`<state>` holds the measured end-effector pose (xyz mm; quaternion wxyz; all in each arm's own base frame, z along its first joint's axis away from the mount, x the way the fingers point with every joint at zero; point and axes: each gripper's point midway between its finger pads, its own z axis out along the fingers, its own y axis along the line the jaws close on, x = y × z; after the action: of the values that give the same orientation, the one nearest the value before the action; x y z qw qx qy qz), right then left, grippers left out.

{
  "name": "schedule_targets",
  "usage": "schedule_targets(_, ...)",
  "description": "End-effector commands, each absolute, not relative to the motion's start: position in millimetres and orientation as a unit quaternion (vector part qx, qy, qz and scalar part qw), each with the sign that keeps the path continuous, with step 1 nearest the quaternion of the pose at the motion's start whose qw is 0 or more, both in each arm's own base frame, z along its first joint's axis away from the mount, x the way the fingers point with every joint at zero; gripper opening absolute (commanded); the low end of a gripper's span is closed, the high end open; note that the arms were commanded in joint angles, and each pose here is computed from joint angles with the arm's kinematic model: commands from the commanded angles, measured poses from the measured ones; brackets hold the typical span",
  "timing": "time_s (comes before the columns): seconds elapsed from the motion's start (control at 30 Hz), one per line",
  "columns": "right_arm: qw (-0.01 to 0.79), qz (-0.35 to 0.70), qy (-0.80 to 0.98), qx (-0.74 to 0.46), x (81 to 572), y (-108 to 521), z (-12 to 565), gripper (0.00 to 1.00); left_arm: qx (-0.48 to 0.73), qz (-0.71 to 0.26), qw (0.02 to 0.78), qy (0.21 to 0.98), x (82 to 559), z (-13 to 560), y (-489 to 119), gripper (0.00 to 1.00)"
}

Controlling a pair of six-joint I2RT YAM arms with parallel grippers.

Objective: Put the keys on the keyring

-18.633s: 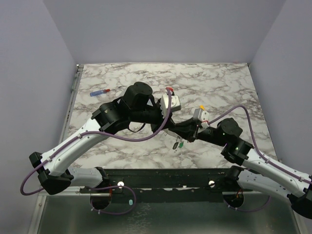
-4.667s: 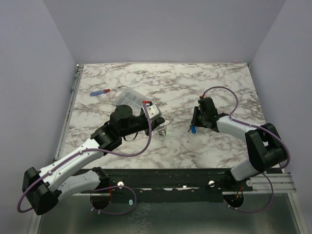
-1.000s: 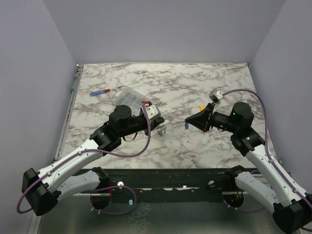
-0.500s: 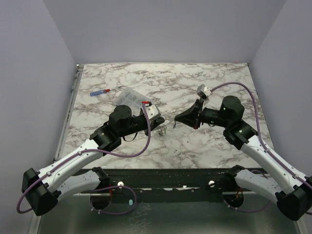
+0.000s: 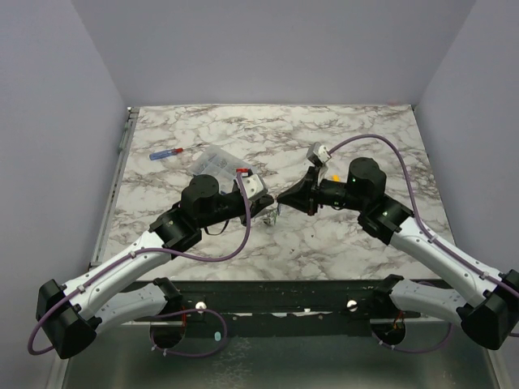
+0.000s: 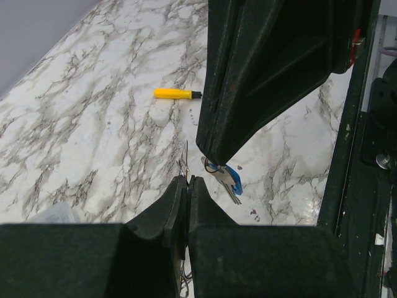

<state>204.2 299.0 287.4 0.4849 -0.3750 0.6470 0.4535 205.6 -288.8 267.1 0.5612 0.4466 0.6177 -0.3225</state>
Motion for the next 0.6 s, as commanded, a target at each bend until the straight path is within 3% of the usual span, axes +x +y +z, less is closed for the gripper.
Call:
schedule_targets(0.0, 0.508, 0.44, 0.639, -0.375, 214.0, 302.0, 298.2, 0.01, 0.452, -0.33, 0.567, 0.604, 202.5, 272.9, -290.3, 0.0)
schedule_targets(0.57, 0.51, 0.434, 0.64, -0.377, 218.3, 308.2, 297.3, 0.01, 0.453, -0.331, 0.568, 0.602, 202.0, 273.5, -290.3, 0.0)
